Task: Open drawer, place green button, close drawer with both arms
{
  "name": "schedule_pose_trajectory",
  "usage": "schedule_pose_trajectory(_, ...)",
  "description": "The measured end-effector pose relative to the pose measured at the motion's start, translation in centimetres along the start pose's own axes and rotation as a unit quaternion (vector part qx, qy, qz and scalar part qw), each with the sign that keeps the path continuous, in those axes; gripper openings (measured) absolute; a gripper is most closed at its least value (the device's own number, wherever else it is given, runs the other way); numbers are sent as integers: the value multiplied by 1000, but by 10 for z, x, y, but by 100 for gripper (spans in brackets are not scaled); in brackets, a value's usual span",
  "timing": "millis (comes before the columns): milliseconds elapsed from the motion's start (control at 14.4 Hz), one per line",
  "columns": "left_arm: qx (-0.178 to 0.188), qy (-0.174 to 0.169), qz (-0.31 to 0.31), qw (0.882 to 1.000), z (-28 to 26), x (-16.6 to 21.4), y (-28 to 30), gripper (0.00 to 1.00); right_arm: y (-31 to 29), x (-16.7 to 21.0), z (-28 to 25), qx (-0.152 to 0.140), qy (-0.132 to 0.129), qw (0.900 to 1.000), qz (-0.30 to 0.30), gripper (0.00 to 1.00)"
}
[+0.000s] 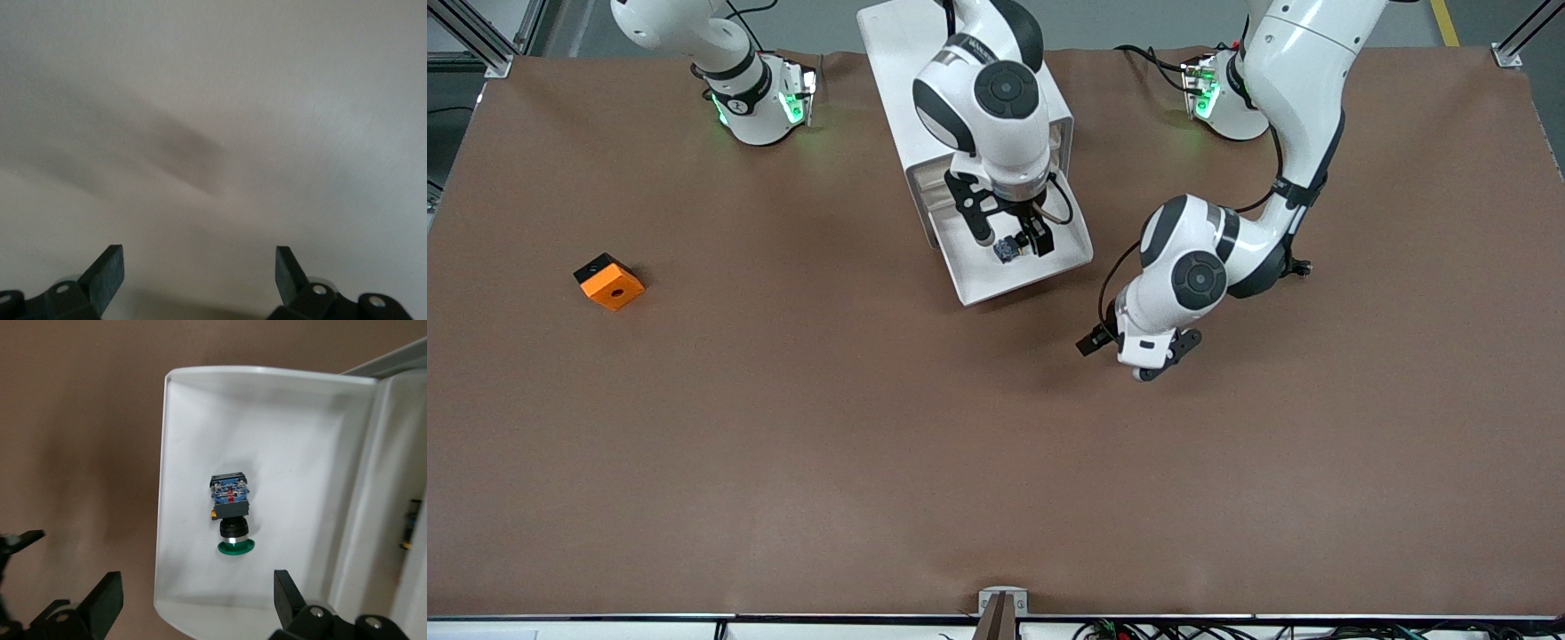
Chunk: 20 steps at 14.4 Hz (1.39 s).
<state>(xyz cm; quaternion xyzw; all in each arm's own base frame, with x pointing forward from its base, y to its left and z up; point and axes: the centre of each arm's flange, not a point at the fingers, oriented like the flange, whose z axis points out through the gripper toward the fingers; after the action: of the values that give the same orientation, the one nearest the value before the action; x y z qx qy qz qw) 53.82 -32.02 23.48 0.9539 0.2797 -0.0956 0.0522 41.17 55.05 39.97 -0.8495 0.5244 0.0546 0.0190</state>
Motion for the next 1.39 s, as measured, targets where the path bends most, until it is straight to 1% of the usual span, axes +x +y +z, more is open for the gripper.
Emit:
schedule_pose_trajectory(139, 7, -4, 39, 999, 6, -16, 1, 100, 6, 8, -30, -6, -1, 1000, -23, 100)
schedule_pose_trajectory(279, 10, -11, 61, 998, 11, -33, 7, 100, 10, 26, -62, -8, -5, 999, -45, 100)
schedule_pose_trajectory(488, 16, -22, 79, 996, 22, -58, 13, 100, 19, 60, -113, -14, -4, 995, -94, 100)
schedule_pose_trajectory(697, 23, -34, 79, 996, 34, -77, 16, 100, 31, 98, -157, -17, -1, 989, -149, 100)
schedule_pose_trajectory(906, 28, -46, 67, 996, 42, -100, 22, 100, 42, 146, -195, -22, -1, 977, -213, 100)
schedule_pose_trajectory(975, 34, -53, 67, 996, 45, -109, 23, 100, 47, 162, -205, -26, 6, 971, -237, 100)
schedule_pose_trajectory(1115, 58, -72, 72, 993, 51, -132, 23, 100, 54, 187, -220, -31, 18, 960, -277, 100)
schedule_pose_trajectory(1254, 84, -91, 75, 989, 56, -158, 23, 100, 60, 214, -232, -36, 19, 946, -323, 100)
schedule_pose_trajectory(1393, 96, -102, 74, 987, 60, -183, 24, 100, 66, 250, -241, -38, 22, 930, -364, 100)
